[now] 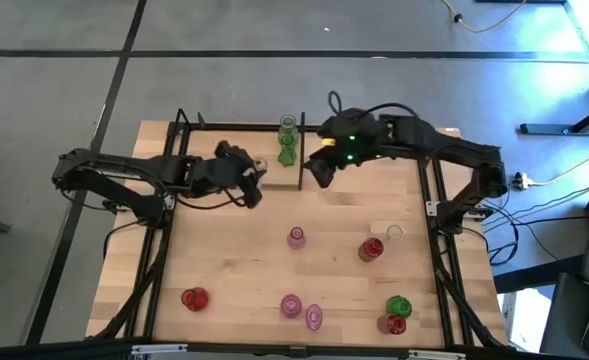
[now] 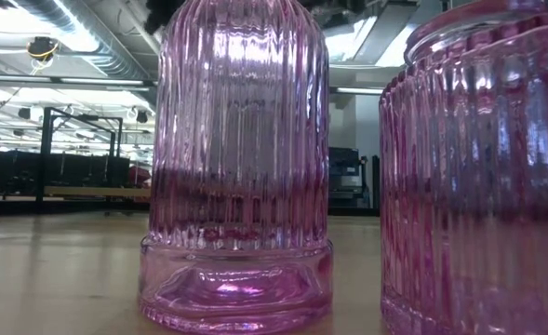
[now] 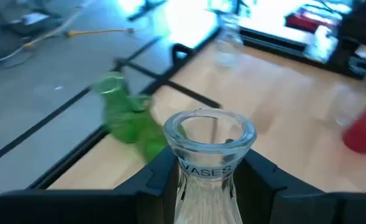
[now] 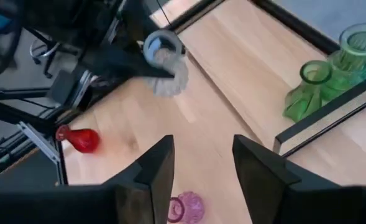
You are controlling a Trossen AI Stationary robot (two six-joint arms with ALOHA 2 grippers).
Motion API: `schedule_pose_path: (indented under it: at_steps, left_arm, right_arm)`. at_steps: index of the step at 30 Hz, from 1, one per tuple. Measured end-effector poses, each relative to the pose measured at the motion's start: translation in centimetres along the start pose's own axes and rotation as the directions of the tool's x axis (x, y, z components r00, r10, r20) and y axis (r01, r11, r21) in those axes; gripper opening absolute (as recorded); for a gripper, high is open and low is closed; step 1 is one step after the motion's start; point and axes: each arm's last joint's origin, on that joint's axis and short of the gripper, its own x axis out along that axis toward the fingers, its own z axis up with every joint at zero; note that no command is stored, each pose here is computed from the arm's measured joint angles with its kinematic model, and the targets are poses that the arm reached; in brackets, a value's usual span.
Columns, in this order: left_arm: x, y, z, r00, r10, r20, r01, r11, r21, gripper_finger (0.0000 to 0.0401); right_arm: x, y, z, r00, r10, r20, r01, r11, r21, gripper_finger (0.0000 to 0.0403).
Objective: Sort vases onto shelf
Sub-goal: Put the bottom left transparent vase on the shelf
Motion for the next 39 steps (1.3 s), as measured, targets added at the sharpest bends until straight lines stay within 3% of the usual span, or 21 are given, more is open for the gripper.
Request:
schedule_pose_path:
  at_steps: [6,10,14,20,24,29,39]
  left_arm:
    - [-1.1,0.8,1.3,0.988,0.09,0.129,-0.074,0.989,-0.128,0.0109]
    - [-1.3,0.8,1.3,0.982,0.123,0.144,-0.099,0.981,-0.166,0.0109]
    - [-0.6,0.1,-0.5,0.963,0.19,0.189,-0.135,0.954,-0.269,0.0109]
    - [1.7,-0.6,-5.7,0.919,0.279,0.277,-0.135,0.886,-0.444,0.0109]
    - [3.4,-0.4,-8.0,0.89,0.348,0.294,-0.189,0.869,-0.458,0.0109]
    - [6.8,-0.3,-8.9,0.869,0.409,0.278,-0.237,0.839,-0.49,0.0109]
    - [12.1,0.8,-10.7,0.805,0.542,0.241,-0.335,0.751,-0.569,0.0109]
  right_arm:
    - [-4.7,-0.2,0.3,0.991,-0.021,0.131,0.026,0.999,-0.032,0.0156]
    - [-7.1,-0.5,0.2,0.979,-0.061,0.194,0.069,0.997,-0.036,0.0156]
    - [-9.2,-0.9,-0.2,0.97,-0.093,0.226,0.106,0.993,-0.047,0.0156]
    - [-10.9,-1.4,-1.0,0.971,-0.112,0.209,0.125,0.991,-0.049,0.0156]
    - [-11.4,-1.6,-1.3,0.975,-0.11,0.192,0.125,0.99,-0.068,0.0156]
    - [-11.4,-1.7,-1.3,0.982,-0.091,0.167,0.113,0.985,-0.129,0.0156]
    - [-11.6,-2.4,-1.4,0.995,-0.015,0.095,0.027,0.992,-0.125,0.0156]
